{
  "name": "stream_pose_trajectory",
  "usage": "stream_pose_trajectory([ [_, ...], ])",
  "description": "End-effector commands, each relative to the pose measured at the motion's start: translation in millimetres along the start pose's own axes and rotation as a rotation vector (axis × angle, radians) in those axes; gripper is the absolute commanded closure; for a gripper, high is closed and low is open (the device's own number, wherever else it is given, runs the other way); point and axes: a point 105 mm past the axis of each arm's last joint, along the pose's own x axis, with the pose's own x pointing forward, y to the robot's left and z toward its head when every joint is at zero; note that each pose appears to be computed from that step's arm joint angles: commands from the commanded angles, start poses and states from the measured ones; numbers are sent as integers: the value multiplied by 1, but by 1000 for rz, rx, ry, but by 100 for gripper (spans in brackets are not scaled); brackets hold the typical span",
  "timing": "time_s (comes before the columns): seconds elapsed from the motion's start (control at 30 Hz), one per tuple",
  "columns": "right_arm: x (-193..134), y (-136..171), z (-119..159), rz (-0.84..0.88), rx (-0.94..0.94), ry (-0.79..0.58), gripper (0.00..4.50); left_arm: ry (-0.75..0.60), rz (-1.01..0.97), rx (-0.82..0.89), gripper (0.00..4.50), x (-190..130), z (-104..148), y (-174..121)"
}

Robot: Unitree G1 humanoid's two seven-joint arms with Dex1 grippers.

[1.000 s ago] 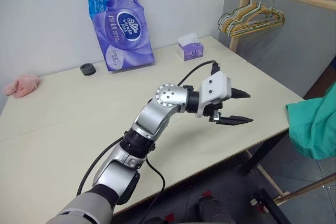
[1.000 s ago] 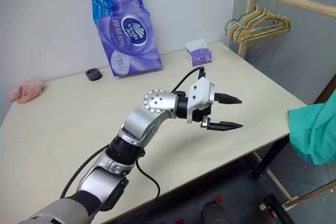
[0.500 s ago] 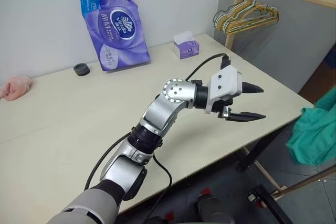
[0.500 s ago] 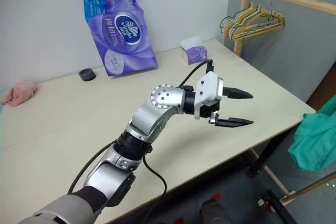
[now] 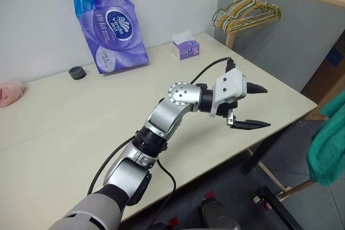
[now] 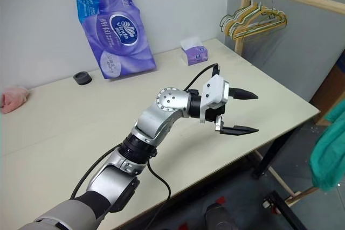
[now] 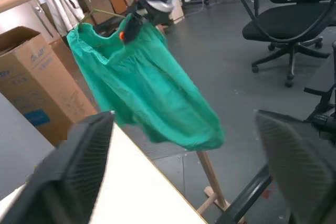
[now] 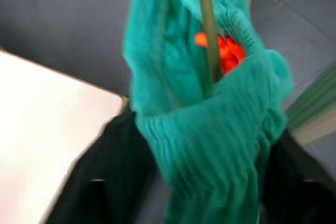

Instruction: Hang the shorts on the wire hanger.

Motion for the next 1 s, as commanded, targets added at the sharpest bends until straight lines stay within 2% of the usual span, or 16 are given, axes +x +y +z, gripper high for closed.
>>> stream_pose_trajectory([
  [0.03,-27,10,38,-41,-81,-222,2,-32,11,66,3,1,17,7],
  [0.1,-40,18,52,-89,-254,-369,2,-33,10,68,3,1,17,7],
  [0.23,-59,41,64,-87,-422,-567,2,-21,16,72,3,-2,14,7],
  [0.3,-69,75,60,26,-543,-676,2,1,43,67,3,-9,8,10],
  [0.37,-74,107,42,156,-647,-732,2,32,91,55,3,-19,1,14],
  [0.47,-76,150,0,357,-771,-746,2,111,192,43,3,-43,-16,22],
  [0.6,-80,180,-30,518,-789,-788,2,172,362,2,3,-70,-30,36],
  [0.7,-81,216,-70,679,-773,-792,2,250,674,-35,3,-120,-48,57],
  [0.8,-81,243,-98,792,-722,-791,2,332,943,-61,3,-169,-64,61],
  [0.9,-78,272,-135,950,-679,-740,2,416,1240,-69,3,-224,-79,49],
  [1.0,-67,295,-163,1003,-605,-665,2,483,1534,-95,3,-275,-95,23],
])
